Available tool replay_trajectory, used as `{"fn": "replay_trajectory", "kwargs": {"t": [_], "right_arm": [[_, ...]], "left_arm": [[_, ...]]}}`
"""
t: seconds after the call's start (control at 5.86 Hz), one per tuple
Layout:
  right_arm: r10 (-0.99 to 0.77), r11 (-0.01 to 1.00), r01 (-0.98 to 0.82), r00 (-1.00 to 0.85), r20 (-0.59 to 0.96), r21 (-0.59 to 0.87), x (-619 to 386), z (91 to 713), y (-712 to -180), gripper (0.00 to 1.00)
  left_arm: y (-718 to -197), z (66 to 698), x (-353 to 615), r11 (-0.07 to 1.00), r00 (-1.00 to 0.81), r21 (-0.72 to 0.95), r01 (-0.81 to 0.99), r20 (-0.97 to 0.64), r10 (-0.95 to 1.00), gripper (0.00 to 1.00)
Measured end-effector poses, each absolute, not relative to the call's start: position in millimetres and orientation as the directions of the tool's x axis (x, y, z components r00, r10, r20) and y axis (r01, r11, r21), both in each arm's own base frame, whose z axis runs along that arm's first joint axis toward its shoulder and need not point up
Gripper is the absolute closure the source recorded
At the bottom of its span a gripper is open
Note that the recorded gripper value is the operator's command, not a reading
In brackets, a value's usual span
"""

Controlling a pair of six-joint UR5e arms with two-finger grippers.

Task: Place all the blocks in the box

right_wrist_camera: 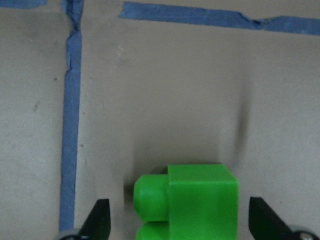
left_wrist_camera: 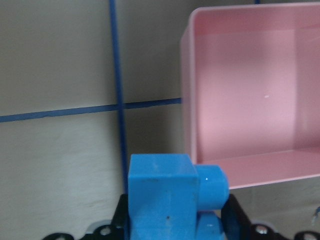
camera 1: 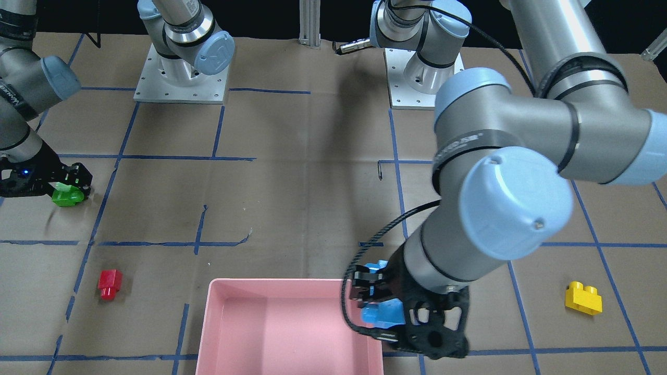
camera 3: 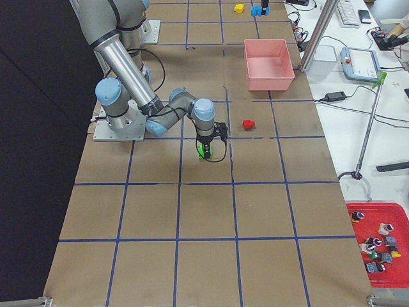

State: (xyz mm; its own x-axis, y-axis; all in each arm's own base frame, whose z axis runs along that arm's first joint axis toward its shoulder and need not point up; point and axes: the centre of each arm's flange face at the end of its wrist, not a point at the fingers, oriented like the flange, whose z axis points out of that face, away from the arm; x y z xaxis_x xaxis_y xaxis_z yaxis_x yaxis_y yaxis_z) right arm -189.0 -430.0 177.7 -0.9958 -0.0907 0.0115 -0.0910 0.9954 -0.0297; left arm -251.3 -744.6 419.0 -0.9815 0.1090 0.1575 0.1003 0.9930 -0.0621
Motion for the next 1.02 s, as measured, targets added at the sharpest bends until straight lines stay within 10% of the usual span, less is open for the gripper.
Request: {"fn": "replay_trajectory", "kwargs": {"t": [0.17,0.34,0.51,1.02], "right_arm": [[-0.107,0.994,-0.107,-0.994,0.013,-0.027,-189,179,-430,0.92],[-0.133,0.991,-0.133,-0.991,0.018,-0.03,-189,181,-430,0.94],[-0.146,0.988,-0.147,-0.989,0.03,-0.041,-191,188,-432,0.94],[-0.176,0.981,-0.181,-0.982,0.063,-0.071,-198,268,-459,0.94]], "left_arm": [[-760,388,-281,0.992,-0.98,-0.072,0.101,0.163,0.112,0.77],[-777,344,-298,0.991,-0.98,-0.084,0.103,0.163,0.115,0.69],[-787,303,-311,0.991,-0.98,-0.086,0.107,0.159,0.119,0.02],[-781,304,-322,0.99,-0.981,-0.092,0.106,0.152,0.119,0.01]]}}
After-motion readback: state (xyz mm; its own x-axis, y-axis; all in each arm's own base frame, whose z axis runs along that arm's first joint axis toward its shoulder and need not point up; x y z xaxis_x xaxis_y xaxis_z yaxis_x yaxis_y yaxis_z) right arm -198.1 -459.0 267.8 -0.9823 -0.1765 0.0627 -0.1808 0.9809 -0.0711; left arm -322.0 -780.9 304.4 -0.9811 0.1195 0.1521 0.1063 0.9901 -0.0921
